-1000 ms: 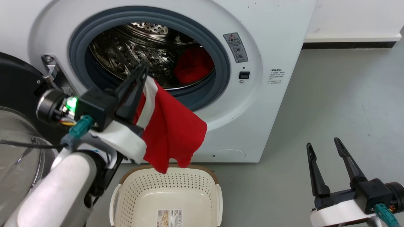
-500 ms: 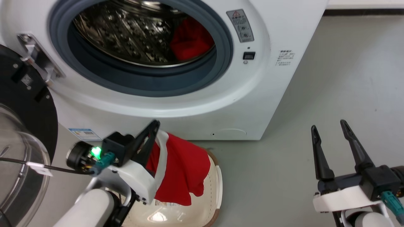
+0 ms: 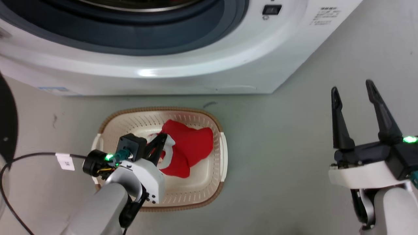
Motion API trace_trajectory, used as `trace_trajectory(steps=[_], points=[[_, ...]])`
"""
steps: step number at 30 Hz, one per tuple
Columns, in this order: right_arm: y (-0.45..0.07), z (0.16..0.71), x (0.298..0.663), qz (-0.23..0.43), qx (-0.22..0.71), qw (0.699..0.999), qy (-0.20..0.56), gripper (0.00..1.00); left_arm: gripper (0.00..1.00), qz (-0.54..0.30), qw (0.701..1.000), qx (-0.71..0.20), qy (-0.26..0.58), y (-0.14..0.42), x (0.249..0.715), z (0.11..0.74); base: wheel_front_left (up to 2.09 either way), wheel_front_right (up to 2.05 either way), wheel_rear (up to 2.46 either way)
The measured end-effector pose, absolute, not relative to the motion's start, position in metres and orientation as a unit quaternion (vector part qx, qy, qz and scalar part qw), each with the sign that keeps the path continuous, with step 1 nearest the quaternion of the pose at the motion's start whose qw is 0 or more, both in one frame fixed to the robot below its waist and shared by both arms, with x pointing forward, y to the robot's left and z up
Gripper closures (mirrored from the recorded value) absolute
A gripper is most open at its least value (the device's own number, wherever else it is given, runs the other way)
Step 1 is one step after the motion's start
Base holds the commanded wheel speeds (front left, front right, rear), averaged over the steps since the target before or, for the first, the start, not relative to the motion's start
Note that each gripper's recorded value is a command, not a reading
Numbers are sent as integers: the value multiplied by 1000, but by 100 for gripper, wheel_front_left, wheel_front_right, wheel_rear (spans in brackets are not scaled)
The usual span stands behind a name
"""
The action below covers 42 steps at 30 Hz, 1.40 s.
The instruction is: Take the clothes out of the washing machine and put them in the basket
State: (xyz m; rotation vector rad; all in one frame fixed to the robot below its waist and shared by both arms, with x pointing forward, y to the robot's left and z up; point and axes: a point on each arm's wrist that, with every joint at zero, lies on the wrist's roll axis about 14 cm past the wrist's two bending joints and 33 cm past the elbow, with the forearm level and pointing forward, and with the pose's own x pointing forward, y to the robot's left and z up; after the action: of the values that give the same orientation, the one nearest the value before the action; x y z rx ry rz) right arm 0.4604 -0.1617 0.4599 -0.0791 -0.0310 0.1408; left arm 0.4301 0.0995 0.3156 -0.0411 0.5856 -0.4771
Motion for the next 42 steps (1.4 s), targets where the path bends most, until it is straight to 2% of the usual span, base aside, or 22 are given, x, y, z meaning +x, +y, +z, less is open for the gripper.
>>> trace_trajectory(steps=[9, 17, 24, 29, 30, 31, 36, 42], points=[[-175, 408, 490, 57, -48, 997, 23, 0, 100, -235, 882, -14, 408, 96, 425, 204, 0, 0, 0], [-187, 360, 498, 46, -55, 995, 65, 0, 100, -262, 831, 23, 490, 86, 411, 131, 0, 0, 0], [-194, 339, 499, 39, -59, 994, 84, 0, 100, -271, 788, 64, 549, 99, 390, 91, 0, 0, 0], [-198, 337, 499, 36, -63, 994, 87, 0, 100, -273, 771, 65, 571, 97, 379, 83, 0, 0, 0], [-198, 338, 499, 35, -63, 994, 86, 0, 71, -274, 771, 66, 571, 96, 379, 83, 0, 0, 0], [-197, 340, 500, 36, -62, 994, 82, 0, 0, -275, 770, 66, 572, 95, 378, 84, 0, 0, 0], [-192, 357, 503, 40, -55, 996, 64, 0, 0, -288, 768, 67, 568, 88, 368, 97, 0, 0, 0], [-186, 383, 500, 46, -50, 997, 41, 0, 0, -285, 802, 63, 521, 88, 382, 128, 0, 0, 0]])
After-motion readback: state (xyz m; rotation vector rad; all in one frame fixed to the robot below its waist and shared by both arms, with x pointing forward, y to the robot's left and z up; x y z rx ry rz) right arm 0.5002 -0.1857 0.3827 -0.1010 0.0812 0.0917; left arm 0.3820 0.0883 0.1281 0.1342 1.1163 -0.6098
